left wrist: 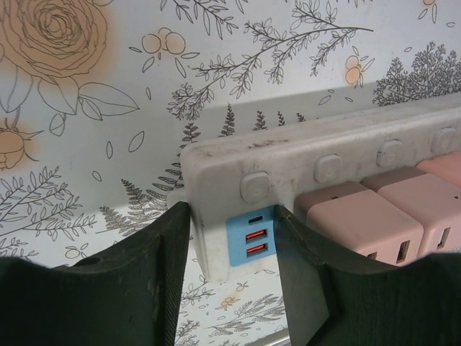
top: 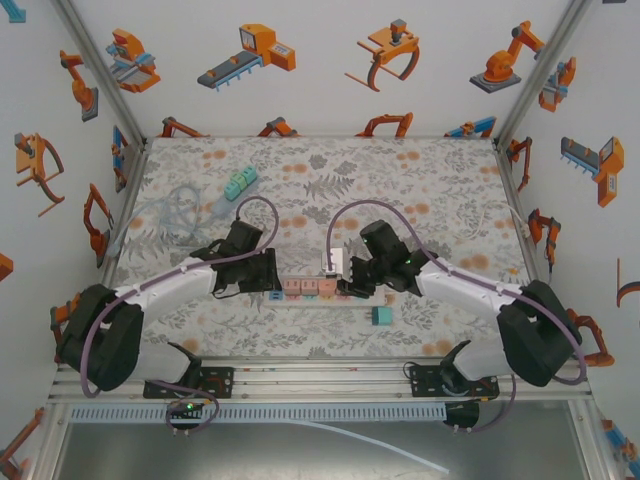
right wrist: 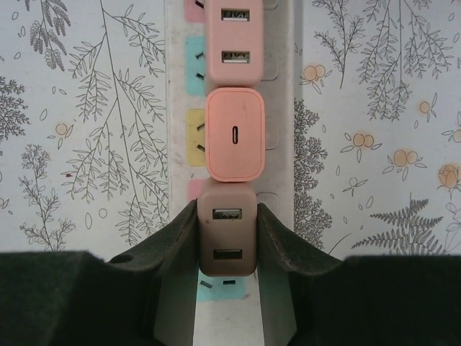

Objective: Pull the plug off the socket

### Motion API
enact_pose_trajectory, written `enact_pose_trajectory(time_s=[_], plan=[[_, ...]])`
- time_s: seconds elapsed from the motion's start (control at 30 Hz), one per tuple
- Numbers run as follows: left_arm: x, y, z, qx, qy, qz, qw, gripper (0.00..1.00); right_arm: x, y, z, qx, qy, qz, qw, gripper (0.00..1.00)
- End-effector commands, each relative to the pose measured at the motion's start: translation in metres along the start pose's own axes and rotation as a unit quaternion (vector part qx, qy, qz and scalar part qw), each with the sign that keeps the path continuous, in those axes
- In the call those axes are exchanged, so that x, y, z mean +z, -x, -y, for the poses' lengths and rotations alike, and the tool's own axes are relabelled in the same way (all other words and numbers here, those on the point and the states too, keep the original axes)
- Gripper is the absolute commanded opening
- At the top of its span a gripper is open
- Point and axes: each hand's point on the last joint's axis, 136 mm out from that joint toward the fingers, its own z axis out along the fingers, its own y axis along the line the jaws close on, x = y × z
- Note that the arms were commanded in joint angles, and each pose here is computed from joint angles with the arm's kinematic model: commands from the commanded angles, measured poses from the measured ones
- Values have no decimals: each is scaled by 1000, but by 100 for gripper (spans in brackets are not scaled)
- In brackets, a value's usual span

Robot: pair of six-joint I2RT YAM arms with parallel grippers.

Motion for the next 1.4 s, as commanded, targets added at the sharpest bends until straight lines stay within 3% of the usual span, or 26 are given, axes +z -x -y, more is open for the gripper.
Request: enact_pose_trajectory(time_s=[0.0,0.33,0.5,0.57,0.7,0.9,1.0,1.17,1.37], plan=[[1,-27,-38,11,84,-38,996,48,-19,38,11,-38,-22,47,998,16],[-20,-9,-21,13,54,-4,998,49,-40,53,7,-37,-46,74,996,16],[-47,9,-1,18,9,42,999,51,-66,77,21,64,-95,117,987,16],[-62,16,9,24,-16,67,997,52,-80,85,32,135,-126,141,973,16],[-90,25,32,55,-75,101,991,59,-107,98,43,262,-158,193,932,16],[-126,34,67,102,-153,120,976,64,-133,92,51,438,-182,245,846,10],[-145,37,88,138,-193,132,962,65,-135,73,47,507,-190,260,800,8],[-164,37,108,190,-228,143,944,67,-121,20,35,628,-209,266,701,5],[-182,23,135,256,-277,140,915,78,-96,-16,10,677,-219,250,657,5]])
